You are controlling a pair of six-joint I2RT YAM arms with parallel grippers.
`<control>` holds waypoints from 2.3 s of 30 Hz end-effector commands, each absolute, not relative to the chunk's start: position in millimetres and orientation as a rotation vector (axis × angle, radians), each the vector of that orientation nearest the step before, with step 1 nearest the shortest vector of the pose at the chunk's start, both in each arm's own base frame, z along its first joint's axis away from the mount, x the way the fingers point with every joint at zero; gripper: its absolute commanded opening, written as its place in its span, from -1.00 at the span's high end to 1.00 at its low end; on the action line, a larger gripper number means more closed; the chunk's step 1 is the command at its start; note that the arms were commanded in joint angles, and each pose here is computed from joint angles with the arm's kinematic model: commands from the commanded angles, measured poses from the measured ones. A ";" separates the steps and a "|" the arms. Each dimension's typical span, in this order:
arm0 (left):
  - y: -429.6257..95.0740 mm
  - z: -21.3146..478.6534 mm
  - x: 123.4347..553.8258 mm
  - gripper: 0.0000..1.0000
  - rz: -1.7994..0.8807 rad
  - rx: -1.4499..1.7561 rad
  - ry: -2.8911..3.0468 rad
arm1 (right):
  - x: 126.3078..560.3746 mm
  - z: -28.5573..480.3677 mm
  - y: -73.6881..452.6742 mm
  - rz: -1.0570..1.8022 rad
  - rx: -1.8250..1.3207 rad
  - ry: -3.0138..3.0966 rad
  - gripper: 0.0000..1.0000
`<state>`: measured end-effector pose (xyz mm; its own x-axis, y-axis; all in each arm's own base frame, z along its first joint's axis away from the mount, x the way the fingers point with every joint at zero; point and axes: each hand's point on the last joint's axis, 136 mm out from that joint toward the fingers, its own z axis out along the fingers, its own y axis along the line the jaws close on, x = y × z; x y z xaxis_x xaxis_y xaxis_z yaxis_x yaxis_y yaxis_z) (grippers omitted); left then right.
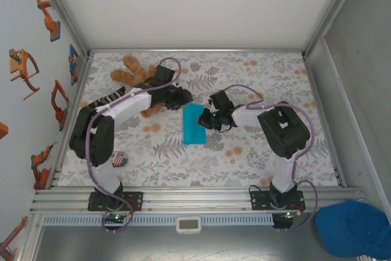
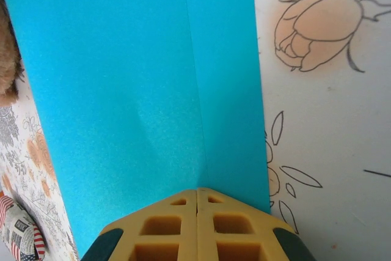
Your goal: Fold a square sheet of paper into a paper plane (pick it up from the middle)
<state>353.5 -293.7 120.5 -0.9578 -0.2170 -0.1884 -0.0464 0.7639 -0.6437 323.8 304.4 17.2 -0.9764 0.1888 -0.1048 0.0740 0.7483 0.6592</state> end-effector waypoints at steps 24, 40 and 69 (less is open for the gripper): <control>-287.9 24.5 308.7 0.14 -0.900 -0.120 2.963 | 330.7 27.7 311.4 1.076 0.225 2.749 0.97; -255.6 -12.3 297.7 0.13 -0.528 -0.131 3.088 | 345.6 69.3 252.9 0.854 0.297 2.621 0.64; -224.7 -88.5 252.0 -0.06 0.083 -0.123 3.309 | 328.3 59.4 232.4 0.793 0.311 2.624 0.64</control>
